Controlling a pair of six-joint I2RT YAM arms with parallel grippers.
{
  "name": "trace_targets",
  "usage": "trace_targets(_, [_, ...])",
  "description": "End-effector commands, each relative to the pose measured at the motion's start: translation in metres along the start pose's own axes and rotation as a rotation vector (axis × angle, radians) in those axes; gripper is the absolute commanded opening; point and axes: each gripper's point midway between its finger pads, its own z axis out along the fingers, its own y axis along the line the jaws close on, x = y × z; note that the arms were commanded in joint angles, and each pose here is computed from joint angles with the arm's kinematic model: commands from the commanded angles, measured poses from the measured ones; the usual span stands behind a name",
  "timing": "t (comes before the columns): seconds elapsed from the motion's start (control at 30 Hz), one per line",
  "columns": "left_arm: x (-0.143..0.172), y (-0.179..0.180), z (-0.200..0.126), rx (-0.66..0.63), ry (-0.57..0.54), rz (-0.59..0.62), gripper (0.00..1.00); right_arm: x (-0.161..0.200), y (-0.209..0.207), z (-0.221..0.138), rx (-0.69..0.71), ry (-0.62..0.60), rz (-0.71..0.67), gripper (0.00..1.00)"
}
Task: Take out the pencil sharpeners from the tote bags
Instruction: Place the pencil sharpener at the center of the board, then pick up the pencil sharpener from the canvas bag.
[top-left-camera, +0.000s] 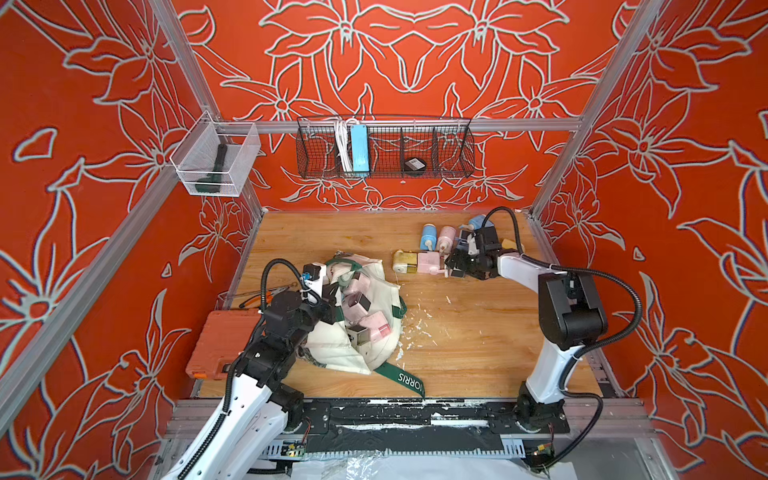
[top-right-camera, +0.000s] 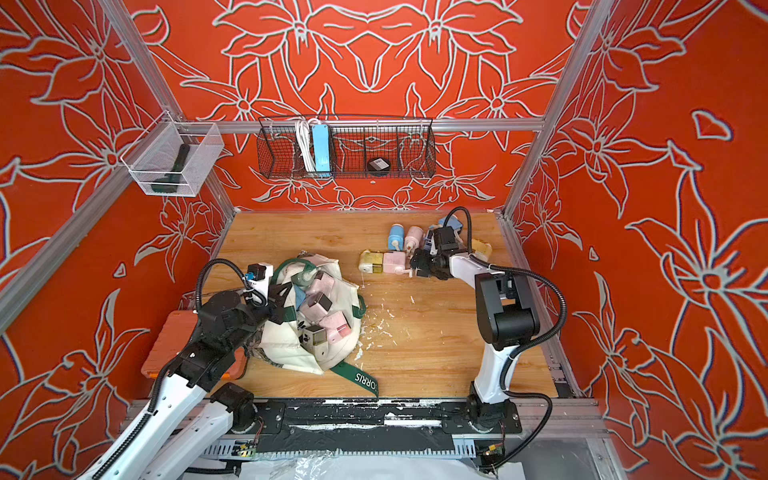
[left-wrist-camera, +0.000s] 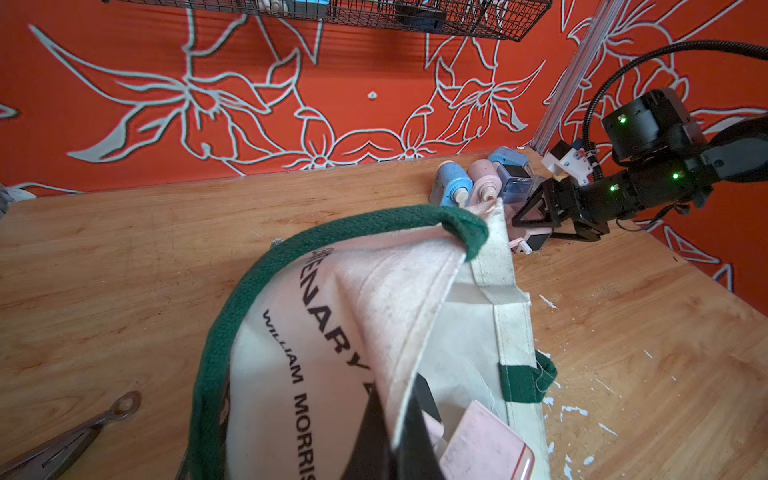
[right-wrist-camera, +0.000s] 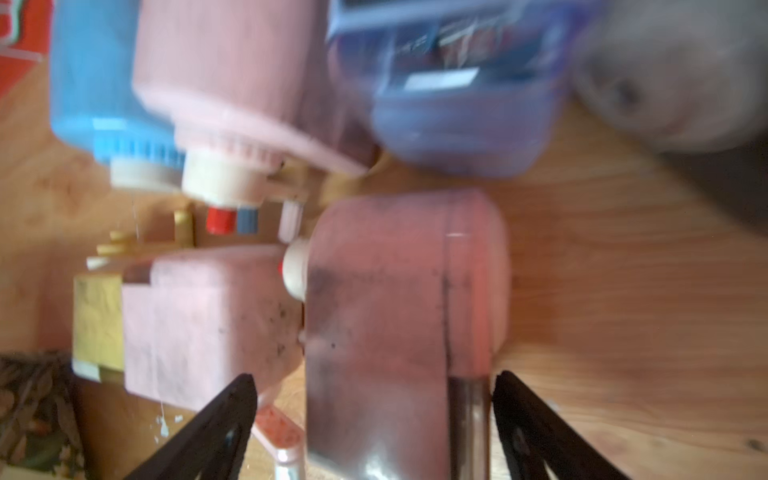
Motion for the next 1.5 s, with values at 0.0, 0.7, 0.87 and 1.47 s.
trace_targets(0.0, [-0.007, -0.003, -0.002, 0.012, -0.018, -0.007, 0.00, 0.003, 0.014, -0.006, -0.038, 0.011, -0.031, 0.91])
trace_targets(0.7, [-0.007, -0.003, -0.002, 0.014, -0.019, -0.006, 0.00, 0.142, 0.203, -0.146, -0.618, -0.113, -0.483, 0.82])
trace_targets(0.87, [-0.008, -0.003, -0.002, 0.012, -0.023, -0.006, 0.00, 0.202, 0.222, -0.141, -0.685, -0.020, -0.671, 0.81])
trace_targets(1.47, [-0.007, -0.003, -0.002, 0.011, -0.018, -0.006, 0.00, 0.304, 0.274, -0.092, -0.748, 0.337, -0.573, 0.74])
